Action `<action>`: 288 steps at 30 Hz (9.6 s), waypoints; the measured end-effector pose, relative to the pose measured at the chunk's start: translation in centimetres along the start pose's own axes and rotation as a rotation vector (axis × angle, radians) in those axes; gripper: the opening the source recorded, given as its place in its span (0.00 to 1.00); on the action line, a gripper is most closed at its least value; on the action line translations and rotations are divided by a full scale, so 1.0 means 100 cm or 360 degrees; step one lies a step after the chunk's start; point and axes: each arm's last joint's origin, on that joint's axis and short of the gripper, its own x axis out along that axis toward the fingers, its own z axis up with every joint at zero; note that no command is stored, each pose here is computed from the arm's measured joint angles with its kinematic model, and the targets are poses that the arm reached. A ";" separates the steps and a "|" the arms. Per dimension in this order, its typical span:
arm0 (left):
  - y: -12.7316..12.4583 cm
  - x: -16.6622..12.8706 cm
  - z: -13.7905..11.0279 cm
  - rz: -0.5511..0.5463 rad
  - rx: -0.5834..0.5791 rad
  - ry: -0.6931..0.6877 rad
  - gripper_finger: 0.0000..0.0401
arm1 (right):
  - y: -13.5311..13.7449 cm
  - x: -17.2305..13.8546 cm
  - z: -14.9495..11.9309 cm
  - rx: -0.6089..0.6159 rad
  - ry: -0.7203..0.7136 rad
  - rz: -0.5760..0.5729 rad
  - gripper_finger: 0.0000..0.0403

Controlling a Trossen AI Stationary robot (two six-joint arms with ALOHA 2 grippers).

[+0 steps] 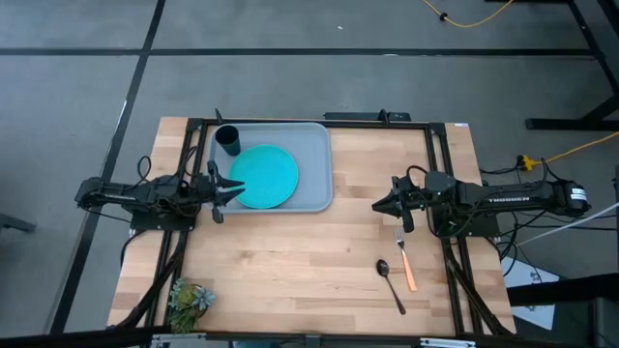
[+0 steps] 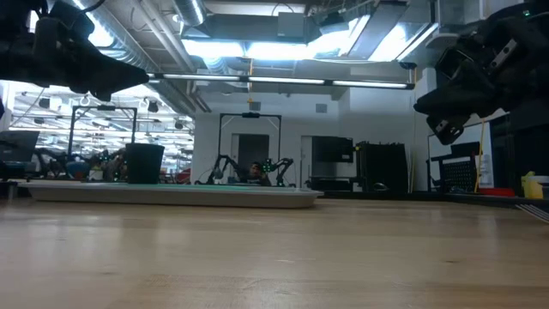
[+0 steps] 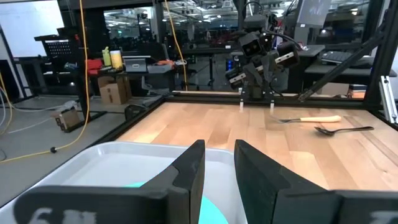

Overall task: Pick and place plate/cup/fork/spoon on tray
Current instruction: Put the yellow fork on the serving tray right beside the light blue plate, then put the black spoon on the serving tray left beside the yellow fork

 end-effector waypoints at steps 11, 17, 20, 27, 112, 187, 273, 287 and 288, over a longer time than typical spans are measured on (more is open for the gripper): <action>0.000 0.000 0.000 0.0001 0.0000 0.0000 0.20 | 0.000 0.000 0.000 -0.0001 0.0000 0.0000 0.11; 0.000 0.000 0.000 -0.0001 -0.0137 -0.0001 0.20 | 0.000 0.000 0.000 -0.0003 0.0000 0.0000 0.11; -0.002 0.000 -0.001 -0.0117 -0.0091 0.0014 0.20 | 0.000 0.000 0.000 -0.0002 0.0000 0.0000 0.11; -0.005 0.000 -0.004 -0.0430 0.0171 0.0041 0.20 | 0.000 0.000 0.000 -0.0003 -0.0001 0.0000 0.11; 0.002 0.002 -0.005 -0.0300 0.0107 0.0059 0.20 | 0.149 0.069 0.029 0.1027 0.1080 -0.1317 0.11; 0.002 0.002 -0.005 -0.0301 0.0107 0.0060 0.20 | 0.158 0.047 -0.072 0.1306 0.1084 -0.1860 0.27; 0.002 0.002 -0.005 -0.0295 0.0108 0.0060 0.20 | -0.108 0.264 0.122 0.1361 0.0671 -0.1774 0.11; 0.002 0.002 -0.005 -0.0295 0.0107 0.0060 0.20 | -0.109 0.260 0.109 0.1327 0.0630 -0.1959 0.24; 0.002 0.002 -0.005 -0.0295 0.0108 0.0060 0.20 | -0.109 0.260 0.108 0.1327 0.0633 -0.1961 0.24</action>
